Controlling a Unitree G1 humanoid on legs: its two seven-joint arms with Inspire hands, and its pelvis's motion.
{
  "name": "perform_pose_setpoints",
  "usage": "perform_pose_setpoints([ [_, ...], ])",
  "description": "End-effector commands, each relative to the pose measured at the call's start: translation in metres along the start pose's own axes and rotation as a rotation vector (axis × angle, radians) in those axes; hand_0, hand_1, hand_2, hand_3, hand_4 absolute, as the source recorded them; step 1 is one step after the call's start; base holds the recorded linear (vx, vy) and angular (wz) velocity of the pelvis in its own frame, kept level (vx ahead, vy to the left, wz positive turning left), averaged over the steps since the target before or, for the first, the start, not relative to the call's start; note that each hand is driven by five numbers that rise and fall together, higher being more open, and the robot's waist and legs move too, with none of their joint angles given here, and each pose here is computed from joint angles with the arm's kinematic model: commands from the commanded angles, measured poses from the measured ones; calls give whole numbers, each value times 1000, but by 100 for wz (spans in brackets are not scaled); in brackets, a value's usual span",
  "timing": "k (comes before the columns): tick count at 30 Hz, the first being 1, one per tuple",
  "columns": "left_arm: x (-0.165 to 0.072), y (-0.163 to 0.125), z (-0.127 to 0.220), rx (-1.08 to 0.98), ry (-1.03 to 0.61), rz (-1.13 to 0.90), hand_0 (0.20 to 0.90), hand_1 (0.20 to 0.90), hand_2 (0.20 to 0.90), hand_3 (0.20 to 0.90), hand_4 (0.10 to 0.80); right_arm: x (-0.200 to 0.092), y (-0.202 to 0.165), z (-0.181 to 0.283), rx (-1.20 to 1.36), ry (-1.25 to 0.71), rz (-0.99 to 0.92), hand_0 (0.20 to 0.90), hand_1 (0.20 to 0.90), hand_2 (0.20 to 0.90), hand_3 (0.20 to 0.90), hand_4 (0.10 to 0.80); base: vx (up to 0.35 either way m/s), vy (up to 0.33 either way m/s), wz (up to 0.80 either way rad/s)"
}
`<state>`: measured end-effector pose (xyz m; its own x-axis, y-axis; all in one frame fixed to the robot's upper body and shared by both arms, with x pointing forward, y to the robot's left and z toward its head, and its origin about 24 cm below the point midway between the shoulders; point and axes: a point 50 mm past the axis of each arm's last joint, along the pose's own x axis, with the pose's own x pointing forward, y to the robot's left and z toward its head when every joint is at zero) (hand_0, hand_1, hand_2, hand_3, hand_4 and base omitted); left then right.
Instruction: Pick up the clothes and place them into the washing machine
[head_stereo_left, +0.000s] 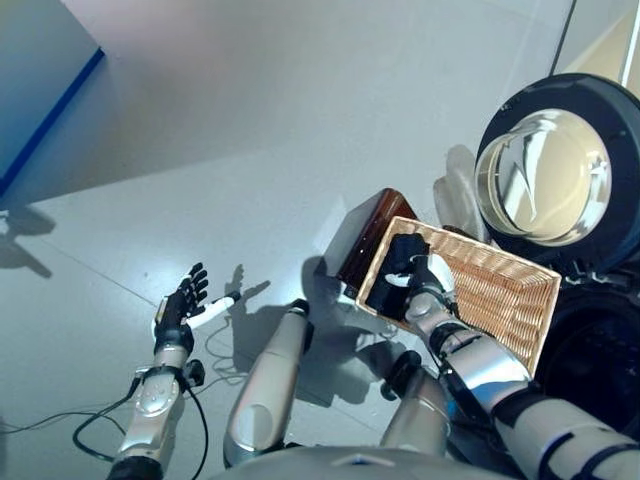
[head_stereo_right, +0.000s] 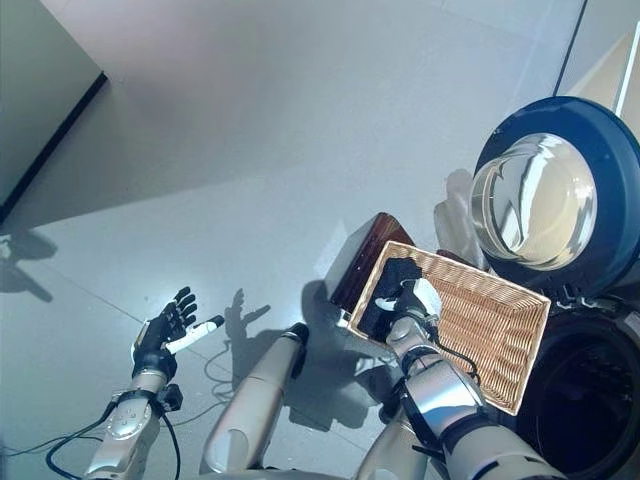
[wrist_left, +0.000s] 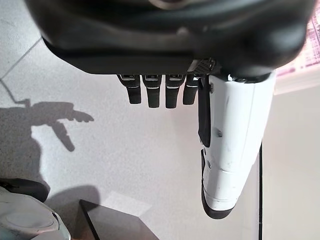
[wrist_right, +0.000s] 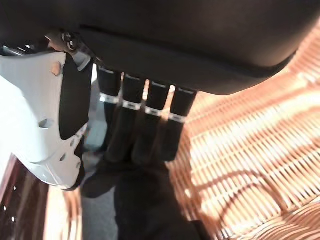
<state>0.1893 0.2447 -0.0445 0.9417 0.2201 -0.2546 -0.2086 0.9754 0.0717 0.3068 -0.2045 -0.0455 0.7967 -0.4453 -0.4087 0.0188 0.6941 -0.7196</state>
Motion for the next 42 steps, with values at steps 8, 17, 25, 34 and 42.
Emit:
perform_pose_setpoints([
  [8,1,17,30,63,-160,16,900,900,900,900,800,9,-25,-1,29,7,-113,200,200,200,200,300,0,0,0],
  [17,1,19,29,61,-157,22,900,900,900,900,800,8,-20,8,51,-38,-84,900,900,900,900,800,0,0,0],
  [25,3,19,30,57,-163,31,900,900,900,900,800,8,-21,22,83,-77,-85,900,900,900,900,800,0,0,0],
  [34,3,18,30,52,-164,33,900,900,900,900,800,8,-23,34,118,-100,-91,900,900,900,900,800,0,0,0],
  [42,2,19,30,54,-167,32,900,900,900,900,800,11,-32,43,180,-103,-114,200,200,200,200,300,0,0,0],
])
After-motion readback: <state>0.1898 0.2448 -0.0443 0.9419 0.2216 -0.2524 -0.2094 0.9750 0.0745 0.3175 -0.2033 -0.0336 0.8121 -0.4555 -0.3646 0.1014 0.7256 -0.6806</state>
